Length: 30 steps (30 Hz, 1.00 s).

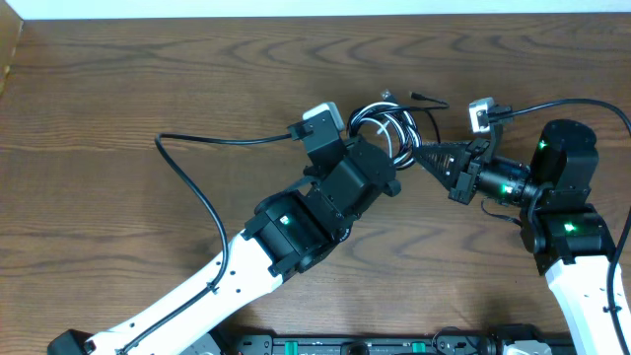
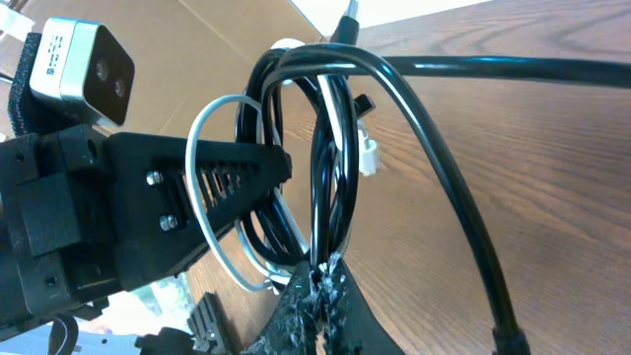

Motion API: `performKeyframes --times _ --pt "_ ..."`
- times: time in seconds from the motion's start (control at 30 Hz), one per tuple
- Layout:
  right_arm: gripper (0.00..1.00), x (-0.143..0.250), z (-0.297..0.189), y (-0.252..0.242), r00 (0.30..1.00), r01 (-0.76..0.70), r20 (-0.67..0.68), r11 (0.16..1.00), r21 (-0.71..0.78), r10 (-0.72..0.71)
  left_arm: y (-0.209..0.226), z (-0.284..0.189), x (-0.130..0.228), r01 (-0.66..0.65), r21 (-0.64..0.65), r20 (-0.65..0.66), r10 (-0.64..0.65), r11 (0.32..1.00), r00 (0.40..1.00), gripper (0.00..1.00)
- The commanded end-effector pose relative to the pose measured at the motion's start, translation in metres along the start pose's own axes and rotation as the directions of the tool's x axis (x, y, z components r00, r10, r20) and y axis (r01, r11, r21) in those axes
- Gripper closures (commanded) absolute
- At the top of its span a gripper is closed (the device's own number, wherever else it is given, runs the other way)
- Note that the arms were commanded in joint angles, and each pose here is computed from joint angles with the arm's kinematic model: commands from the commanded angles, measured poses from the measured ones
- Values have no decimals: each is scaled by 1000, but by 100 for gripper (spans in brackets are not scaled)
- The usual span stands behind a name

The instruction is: Untangle cables

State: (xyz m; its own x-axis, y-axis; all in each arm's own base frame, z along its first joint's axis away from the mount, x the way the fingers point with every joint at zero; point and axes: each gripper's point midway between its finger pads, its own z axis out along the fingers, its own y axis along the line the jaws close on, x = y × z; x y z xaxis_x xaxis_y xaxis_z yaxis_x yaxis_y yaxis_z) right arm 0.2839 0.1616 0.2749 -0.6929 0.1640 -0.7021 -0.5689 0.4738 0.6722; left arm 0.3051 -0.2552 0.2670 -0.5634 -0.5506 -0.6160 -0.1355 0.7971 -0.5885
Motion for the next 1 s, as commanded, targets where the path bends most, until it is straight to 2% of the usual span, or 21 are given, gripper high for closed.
performKeyframes --times 0.0,0.33,0.57,0.97 --pt "99 -6 -2 8 1000 25 6 1000 -19 -24 1 1 -11 48 -15 58 -47 999 997 92" --pt "99 -5 -3 22 997 70 -5 993 -97 -71 2 1 -12 238 -5 64 -238 971 969 93" --pt "99 -4 -3 23 997 74 -8 992 -104 -75 11 -2 -30 312 -18 184 -304 950 935 93" --pt "99 -3 -3 25 994 103 -10 988 -118 -105 22 -8 -51 455 10 324 -433 891 841 93"
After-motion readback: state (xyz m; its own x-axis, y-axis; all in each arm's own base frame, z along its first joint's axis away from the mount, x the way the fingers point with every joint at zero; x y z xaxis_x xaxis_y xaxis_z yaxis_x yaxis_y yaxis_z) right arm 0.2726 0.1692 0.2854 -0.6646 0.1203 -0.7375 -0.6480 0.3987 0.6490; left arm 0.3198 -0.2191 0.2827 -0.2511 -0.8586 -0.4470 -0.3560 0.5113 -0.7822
